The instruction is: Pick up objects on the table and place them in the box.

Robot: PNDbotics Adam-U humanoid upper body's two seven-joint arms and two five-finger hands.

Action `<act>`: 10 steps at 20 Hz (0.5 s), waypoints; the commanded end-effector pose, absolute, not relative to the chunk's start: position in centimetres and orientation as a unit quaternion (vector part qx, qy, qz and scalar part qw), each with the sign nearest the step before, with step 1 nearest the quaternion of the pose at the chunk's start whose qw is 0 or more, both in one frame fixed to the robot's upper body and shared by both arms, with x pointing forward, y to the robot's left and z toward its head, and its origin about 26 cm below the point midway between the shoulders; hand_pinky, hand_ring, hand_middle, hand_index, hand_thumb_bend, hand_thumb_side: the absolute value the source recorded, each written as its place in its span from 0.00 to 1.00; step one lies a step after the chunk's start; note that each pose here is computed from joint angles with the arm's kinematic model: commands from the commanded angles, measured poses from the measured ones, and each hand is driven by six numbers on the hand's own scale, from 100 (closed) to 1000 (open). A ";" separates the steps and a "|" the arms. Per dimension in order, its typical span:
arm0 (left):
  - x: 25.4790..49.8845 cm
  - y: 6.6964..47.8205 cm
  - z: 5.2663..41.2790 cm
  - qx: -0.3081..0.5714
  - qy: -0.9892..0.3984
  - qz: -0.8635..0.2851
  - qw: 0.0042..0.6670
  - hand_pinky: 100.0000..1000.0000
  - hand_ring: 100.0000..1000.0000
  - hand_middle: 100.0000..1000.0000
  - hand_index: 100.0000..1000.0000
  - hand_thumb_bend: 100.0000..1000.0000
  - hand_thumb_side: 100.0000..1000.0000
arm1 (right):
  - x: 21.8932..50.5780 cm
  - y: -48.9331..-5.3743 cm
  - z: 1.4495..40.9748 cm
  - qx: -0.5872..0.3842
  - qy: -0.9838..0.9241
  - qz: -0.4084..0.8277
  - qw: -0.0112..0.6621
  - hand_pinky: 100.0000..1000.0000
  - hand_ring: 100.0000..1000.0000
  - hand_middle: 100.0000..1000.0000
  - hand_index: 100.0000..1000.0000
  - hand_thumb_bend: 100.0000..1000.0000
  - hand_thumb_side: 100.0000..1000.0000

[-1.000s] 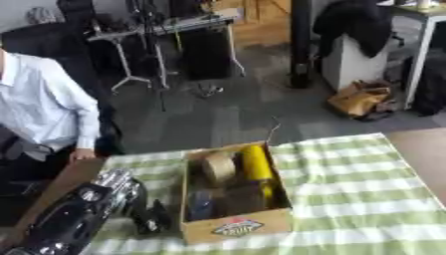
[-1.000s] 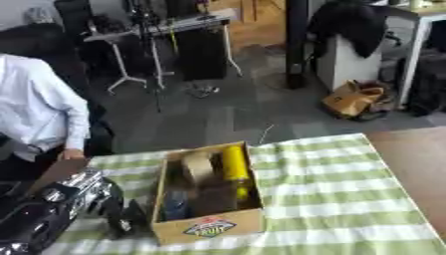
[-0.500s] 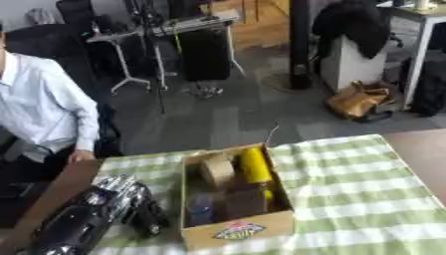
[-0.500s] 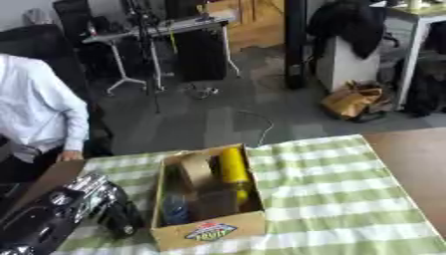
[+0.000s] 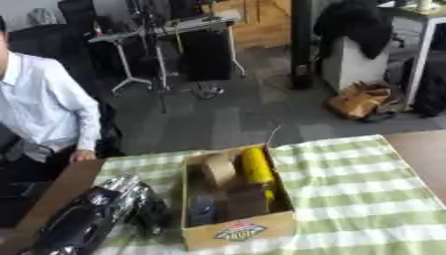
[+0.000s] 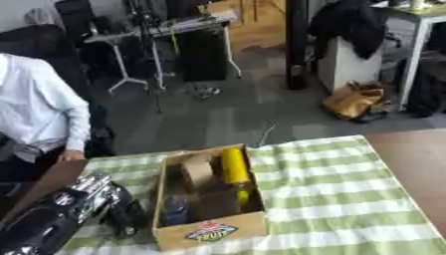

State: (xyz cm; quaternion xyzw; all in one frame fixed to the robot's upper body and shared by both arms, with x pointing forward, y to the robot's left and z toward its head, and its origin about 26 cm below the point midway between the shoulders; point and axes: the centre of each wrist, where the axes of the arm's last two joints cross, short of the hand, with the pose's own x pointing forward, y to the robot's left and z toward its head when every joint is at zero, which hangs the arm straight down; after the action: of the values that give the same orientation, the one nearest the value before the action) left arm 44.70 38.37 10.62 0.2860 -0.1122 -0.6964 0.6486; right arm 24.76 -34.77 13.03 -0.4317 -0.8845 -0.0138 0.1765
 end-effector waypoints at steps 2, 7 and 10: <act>45.0 38.6 12.7 0.312 -0.118 -0.698 0.634 0.27 0.40 0.35 0.50 0.18 0.66 | 24.8 -34.8 13.9 -0.410 -0.903 -0.039 0.123 0.90 1.00 0.90 0.87 0.00 1.00; 45.2 38.4 13.7 0.325 -0.122 -0.698 0.626 0.26 0.39 0.34 0.49 0.21 0.64 | 24.8 -34.9 13.9 -0.411 -0.902 -0.039 0.125 0.90 1.00 0.90 0.87 0.00 1.00; 45.3 38.4 14.1 0.328 -0.125 -0.697 0.625 0.26 0.38 0.33 0.49 0.21 0.63 | 24.8 -34.8 13.9 -0.411 -0.902 -0.039 0.126 0.90 1.00 0.90 0.87 0.00 1.00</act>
State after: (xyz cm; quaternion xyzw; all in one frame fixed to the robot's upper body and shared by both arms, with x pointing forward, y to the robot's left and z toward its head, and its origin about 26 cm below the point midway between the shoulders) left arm 45.09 37.54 11.81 0.3035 -0.1205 -0.7042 0.6304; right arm 24.76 -34.77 13.03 -0.4317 -0.8844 -0.0139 0.1766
